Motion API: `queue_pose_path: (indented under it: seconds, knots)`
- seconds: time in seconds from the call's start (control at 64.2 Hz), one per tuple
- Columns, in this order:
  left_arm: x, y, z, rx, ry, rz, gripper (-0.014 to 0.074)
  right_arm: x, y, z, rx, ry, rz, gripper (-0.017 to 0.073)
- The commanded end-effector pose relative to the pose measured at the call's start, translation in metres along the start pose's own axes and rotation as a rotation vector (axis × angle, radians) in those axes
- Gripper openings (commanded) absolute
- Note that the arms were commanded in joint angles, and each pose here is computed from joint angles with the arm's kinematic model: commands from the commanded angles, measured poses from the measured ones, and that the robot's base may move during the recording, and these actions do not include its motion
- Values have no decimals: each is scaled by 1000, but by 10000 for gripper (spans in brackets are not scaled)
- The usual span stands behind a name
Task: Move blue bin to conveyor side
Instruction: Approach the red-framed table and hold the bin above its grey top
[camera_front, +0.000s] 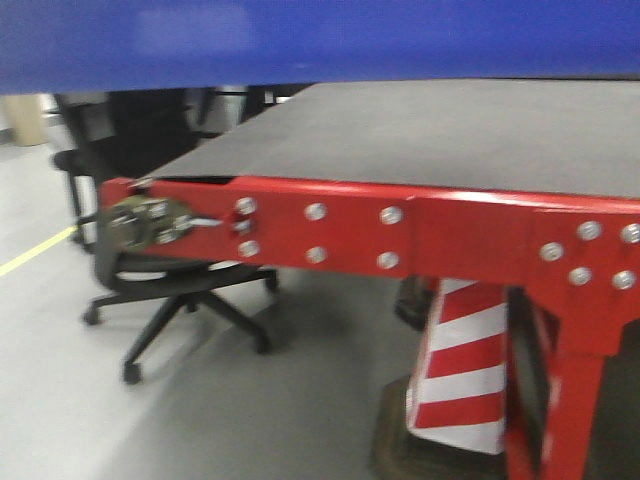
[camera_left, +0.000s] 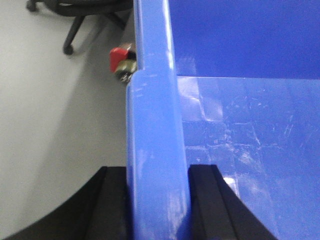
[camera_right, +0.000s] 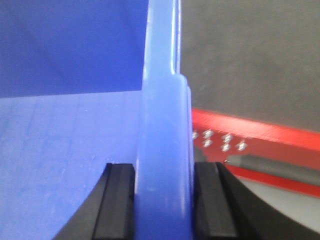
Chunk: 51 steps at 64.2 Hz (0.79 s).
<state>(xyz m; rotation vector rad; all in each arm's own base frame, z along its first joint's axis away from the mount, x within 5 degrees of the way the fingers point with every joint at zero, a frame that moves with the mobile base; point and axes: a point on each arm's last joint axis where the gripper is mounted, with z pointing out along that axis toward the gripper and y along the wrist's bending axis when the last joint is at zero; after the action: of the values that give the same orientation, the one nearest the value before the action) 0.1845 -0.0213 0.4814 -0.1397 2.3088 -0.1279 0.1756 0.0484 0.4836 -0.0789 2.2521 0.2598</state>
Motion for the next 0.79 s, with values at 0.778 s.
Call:
queue_pose_path:
  seconds: [0.778]
  knots:
    - [-8, 2, -11, -8, -114, 23, -18, -10, -2, -12, 22, -136, -31, -79]
